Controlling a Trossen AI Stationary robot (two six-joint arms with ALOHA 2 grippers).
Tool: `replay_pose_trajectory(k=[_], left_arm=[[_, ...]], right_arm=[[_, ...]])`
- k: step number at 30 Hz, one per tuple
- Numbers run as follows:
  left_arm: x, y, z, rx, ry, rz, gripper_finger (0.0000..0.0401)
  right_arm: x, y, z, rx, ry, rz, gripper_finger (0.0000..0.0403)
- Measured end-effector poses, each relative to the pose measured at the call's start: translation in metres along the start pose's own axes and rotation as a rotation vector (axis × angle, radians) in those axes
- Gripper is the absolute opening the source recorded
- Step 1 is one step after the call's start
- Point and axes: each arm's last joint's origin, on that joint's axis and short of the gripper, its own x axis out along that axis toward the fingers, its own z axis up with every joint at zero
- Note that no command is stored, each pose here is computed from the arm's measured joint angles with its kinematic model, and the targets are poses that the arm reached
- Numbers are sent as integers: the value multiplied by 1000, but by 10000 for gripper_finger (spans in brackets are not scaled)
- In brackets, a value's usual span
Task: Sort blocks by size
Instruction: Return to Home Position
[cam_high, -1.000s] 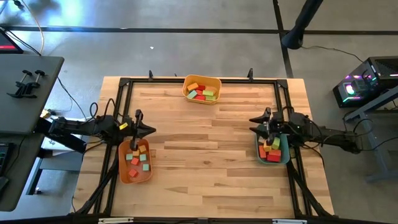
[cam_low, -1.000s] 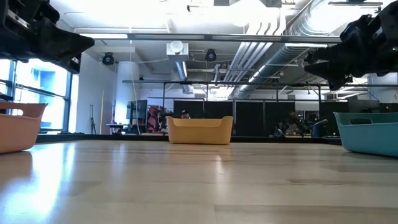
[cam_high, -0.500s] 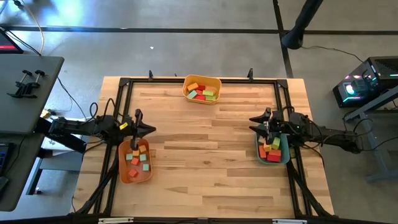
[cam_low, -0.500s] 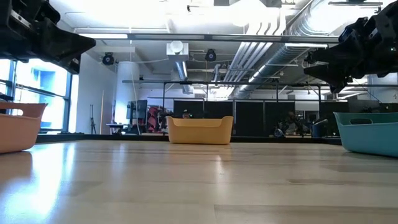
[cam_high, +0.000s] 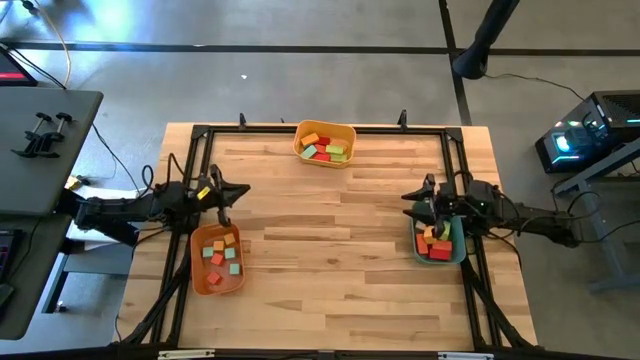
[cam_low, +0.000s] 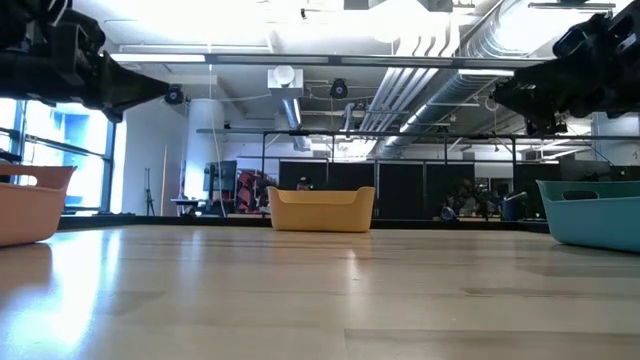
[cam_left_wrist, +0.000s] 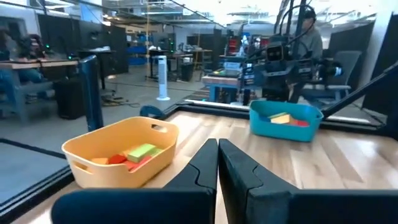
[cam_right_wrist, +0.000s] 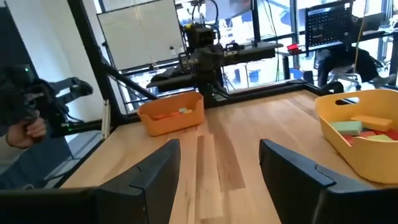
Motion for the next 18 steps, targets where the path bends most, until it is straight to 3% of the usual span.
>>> replay_pose_trajectory(k=[4,11,18], left_arm=[[0,0,0,-23,4,-27,0],[-1,-6,-3,-43,41,-233,0],[-1,-7,-3,-42,40,-239,0]], right_arm=[[0,0,-1,-13,14,-4,214],[0,-1,-1,-10,10,-22,214],[0,-1,-1,-9,10,-22,214]])
